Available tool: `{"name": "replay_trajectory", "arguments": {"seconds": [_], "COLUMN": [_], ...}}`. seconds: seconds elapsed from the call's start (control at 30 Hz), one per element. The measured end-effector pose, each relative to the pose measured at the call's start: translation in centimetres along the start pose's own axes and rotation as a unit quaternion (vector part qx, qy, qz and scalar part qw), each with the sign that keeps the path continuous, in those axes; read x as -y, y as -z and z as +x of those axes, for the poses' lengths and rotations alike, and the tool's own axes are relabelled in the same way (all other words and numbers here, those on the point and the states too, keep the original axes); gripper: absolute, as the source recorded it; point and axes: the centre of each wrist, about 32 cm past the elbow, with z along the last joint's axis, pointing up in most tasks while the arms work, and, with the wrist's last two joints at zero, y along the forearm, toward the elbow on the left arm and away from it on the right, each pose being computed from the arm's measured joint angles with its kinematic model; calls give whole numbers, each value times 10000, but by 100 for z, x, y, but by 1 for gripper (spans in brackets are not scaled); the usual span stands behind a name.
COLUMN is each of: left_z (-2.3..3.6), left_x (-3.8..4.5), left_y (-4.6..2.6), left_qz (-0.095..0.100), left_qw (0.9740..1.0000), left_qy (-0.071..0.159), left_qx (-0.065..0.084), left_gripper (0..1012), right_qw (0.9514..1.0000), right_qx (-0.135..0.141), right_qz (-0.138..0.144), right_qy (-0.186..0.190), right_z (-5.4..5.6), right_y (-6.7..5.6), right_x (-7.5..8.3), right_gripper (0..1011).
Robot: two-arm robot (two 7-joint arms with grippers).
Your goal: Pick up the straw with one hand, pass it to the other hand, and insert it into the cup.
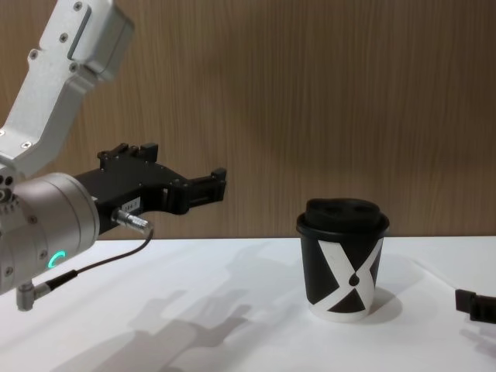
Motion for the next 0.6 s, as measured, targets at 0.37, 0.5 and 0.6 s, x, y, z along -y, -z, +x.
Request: {"name": "replay_trajectory", "arguments": {"seconds": [0.37, 0.5, 0.6], "left_z": [0, 0, 0], "left_x": [0, 0, 0], "left_y": [0, 0, 0], "left_qz": [0, 0, 0], "left_qw": [10000, 10000, 10000], "left_qy": [0, 0, 0], "left_qx": [0, 0, 0], "left_gripper": [1003, 1003, 1003], "right_qw": [10000, 10000, 10000], "right_qx": [-18, -41, -62], "right_qz": [-22, -30, -47], "right_qy": [10, 7, -4], "right_z": [25, 28, 30], "right_y": [34, 42, 47], "right_x": [-19, -26, -30], "right_gripper": [1001, 1001, 1001]}}
